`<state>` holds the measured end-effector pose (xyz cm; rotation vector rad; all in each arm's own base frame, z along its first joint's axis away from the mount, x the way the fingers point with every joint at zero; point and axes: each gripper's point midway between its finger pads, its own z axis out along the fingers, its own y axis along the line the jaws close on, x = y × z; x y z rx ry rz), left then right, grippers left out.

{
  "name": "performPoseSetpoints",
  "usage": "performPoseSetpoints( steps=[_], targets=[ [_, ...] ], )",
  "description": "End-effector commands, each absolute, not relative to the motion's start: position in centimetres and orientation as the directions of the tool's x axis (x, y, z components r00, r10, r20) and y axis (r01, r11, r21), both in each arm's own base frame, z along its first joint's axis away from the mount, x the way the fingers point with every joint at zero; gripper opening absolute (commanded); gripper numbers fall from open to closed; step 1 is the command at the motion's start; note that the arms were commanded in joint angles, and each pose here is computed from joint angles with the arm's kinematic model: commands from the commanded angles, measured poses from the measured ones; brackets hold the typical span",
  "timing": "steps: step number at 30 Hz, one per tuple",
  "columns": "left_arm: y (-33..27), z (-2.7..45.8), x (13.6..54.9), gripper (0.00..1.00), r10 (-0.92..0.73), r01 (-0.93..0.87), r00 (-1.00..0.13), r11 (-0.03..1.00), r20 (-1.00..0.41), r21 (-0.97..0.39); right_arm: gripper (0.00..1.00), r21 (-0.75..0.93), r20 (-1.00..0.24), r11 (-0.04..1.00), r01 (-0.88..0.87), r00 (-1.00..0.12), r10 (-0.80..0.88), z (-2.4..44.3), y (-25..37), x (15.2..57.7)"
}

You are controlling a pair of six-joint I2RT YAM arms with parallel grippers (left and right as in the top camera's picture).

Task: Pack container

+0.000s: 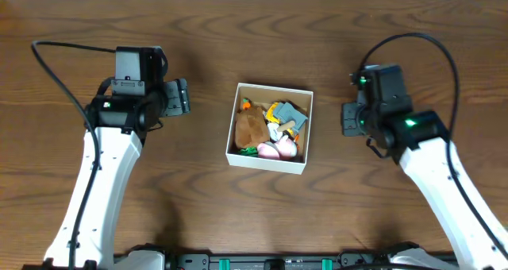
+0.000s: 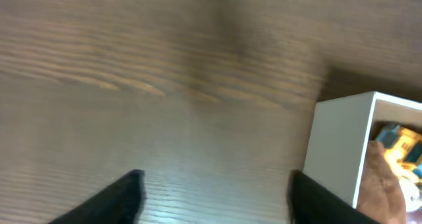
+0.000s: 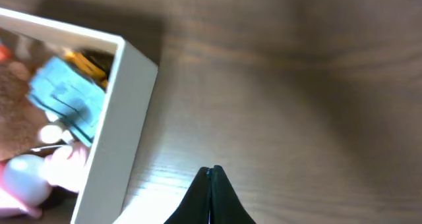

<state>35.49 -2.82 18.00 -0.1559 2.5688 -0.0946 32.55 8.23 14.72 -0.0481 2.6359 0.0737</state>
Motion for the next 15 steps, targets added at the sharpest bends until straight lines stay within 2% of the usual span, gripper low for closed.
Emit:
performPoseSetpoints(
  steps=[1,2,3,4,5,15],
  targets=[
    [-3.9,15.4,35.4,0.39,-0.123,-0.072,-0.884,0.989,-0.451,-0.129,0.01,0.053,-0.409,0.996,0.074,-0.908,0.09,12.1,8.0,32.5],
    [-3.9,14.7,35.3,0.24,-0.122,-0.075,-0.894,0.989,-0.43,-0.125,0.01,0.052,-0.39,0.995,0.088,-0.915,0.102,11.5,8.0,32.5],
    [-3.9,14.0,35.3,0.19,-0.121,-0.077,-0.905,0.989,-0.408,-0.123,0.01,0.048,-0.37,0.994,0.098,-0.923,0.109,10.8,8.1,32.5],
    [-3.9,13.2,35.3,0.09,-0.121,-0.08,-0.915,0.99,-0.386,-0.119,0.01,0.043,-0.355,0.994,0.104,-0.928,0.113,10.2,8.0,32.5],
    [-3.9,12.4,35.3,0.06,-0.12,-0.083,-0.925,0.99,-0.36,-0.116,0.01,0.036,-0.339,0.994,0.104,-0.934,0.11,9.6,8.1,32.5],
    [-9.3,6.1,33.9,0.06,-0.07,-0.032,-0.991,0.949,-0.112,-0.314,0.01,0.071,-0.292,0.994,0.078,-0.952,0.096,7.5,9.2,33.0]
  ],
)
